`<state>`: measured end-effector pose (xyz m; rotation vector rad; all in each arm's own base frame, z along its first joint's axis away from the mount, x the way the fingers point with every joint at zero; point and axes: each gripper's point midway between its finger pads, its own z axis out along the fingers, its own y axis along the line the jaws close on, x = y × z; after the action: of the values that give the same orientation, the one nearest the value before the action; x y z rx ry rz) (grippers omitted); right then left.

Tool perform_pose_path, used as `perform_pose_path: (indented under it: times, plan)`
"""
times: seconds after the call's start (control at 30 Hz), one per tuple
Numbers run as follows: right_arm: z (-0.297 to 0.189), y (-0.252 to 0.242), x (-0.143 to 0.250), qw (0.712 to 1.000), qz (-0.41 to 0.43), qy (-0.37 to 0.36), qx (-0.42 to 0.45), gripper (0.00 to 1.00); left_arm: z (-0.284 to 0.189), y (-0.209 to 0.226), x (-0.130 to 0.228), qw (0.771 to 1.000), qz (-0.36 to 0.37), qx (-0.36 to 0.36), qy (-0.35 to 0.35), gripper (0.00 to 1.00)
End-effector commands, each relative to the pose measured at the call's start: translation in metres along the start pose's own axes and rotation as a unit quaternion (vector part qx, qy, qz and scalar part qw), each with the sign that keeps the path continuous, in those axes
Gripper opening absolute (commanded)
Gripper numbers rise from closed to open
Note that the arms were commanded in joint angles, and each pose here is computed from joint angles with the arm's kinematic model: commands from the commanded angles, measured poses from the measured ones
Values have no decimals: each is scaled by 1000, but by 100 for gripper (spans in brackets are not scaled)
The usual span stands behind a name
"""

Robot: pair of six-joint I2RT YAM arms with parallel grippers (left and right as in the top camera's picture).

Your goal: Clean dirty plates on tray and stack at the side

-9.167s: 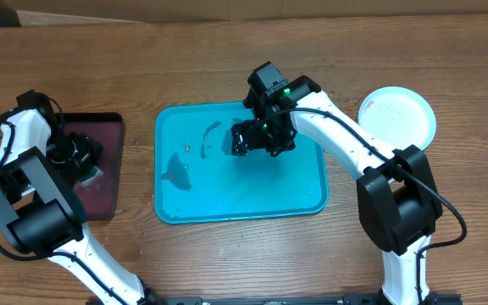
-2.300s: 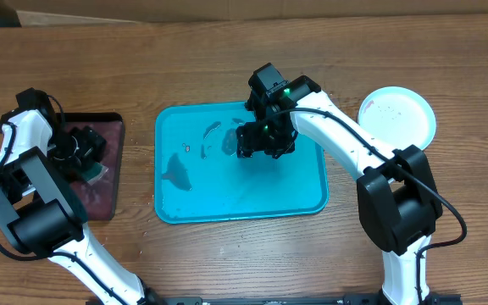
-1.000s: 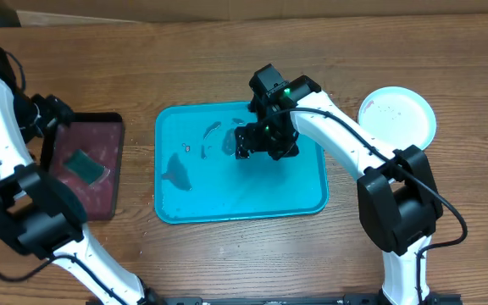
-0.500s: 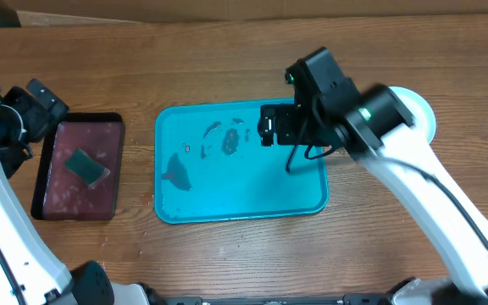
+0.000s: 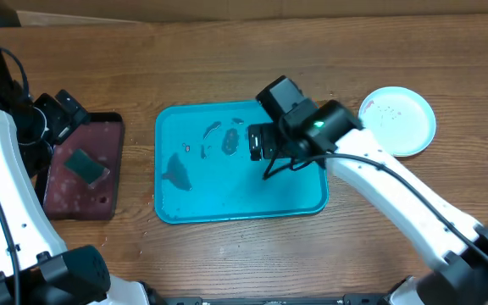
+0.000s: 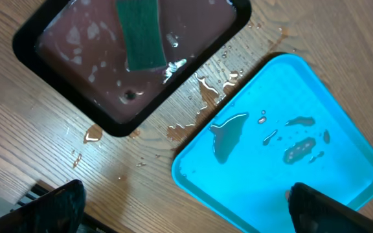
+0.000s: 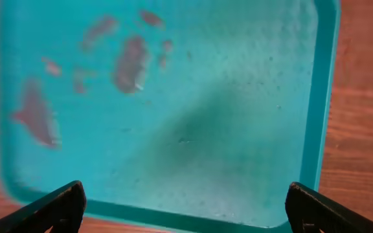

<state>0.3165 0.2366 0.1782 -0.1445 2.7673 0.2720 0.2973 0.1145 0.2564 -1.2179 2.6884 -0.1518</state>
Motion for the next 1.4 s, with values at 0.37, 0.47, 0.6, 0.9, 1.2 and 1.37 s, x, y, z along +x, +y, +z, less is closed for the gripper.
perform_pose_path:
  times: [0.37,0.47,0.6,0.9,1.2,1.37]
  plan:
    - [-231,-44,2,965,45,-248,-72,100,-14,-7,12,999,18,30,-1,100]
    - [-255,-69,19,957,71,-276,-54,100,-41,-13,18,995,55,66,-49,100]
    - [-273,-95,44,950,106,-291,-44,100,-83,-5,37,987,72,83,-118,100]
    - [-257,-134,77,943,141,-303,0,100,-152,12,95,958,106,130,-232,100]
    - [-256,-137,66,933,148,-328,14,100,-193,31,158,924,121,178,-316,100]
    - [-261,-142,62,927,150,-343,28,100,-214,46,200,892,143,204,-377,100]
